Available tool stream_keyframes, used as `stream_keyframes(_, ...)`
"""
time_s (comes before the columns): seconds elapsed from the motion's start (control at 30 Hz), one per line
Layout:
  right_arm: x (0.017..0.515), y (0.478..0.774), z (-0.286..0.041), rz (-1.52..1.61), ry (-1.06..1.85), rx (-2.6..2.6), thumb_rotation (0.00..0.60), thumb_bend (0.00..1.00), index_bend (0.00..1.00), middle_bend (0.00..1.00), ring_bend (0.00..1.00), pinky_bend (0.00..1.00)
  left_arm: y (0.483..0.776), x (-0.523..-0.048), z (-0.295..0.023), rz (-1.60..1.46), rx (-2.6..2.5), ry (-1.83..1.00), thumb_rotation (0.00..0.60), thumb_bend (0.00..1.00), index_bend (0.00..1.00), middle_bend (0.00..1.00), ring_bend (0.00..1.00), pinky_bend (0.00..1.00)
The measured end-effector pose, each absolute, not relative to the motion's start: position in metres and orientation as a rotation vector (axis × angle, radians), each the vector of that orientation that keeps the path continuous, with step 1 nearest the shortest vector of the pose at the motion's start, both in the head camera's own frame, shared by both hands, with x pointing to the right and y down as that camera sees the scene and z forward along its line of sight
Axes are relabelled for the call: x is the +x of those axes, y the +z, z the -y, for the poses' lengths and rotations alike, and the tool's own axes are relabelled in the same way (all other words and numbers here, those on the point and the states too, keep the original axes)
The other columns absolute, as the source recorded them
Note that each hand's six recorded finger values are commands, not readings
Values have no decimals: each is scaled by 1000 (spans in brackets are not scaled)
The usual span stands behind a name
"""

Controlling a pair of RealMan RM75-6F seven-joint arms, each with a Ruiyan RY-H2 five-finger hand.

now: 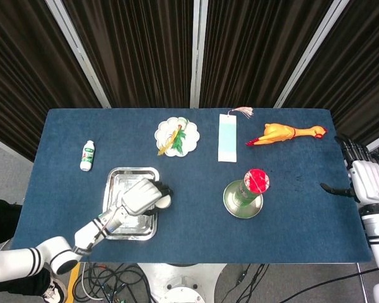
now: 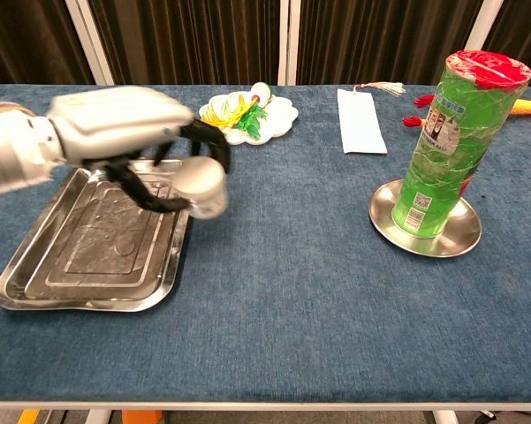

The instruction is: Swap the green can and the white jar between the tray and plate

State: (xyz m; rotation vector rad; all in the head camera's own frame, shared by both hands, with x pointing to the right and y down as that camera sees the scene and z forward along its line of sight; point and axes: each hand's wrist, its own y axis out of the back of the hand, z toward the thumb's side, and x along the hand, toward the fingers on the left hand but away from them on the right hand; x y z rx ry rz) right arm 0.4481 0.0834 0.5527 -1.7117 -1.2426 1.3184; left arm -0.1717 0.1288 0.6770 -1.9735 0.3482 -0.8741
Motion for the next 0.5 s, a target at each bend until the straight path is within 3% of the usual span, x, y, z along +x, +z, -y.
stream_keyframes(0.4,443,555,-85,1227,1324,-1714,600,46,0,0,0,18,711,-243,-118,-369,-1895,-1120,600,319,395,385,355,562)
stream_keyframes(0.5,444,555,-86,1228,1326,-1713,600,46,0,0,0,18,719,-253,-121,-364,-1887,-1157,600,298,243,300,257,508)
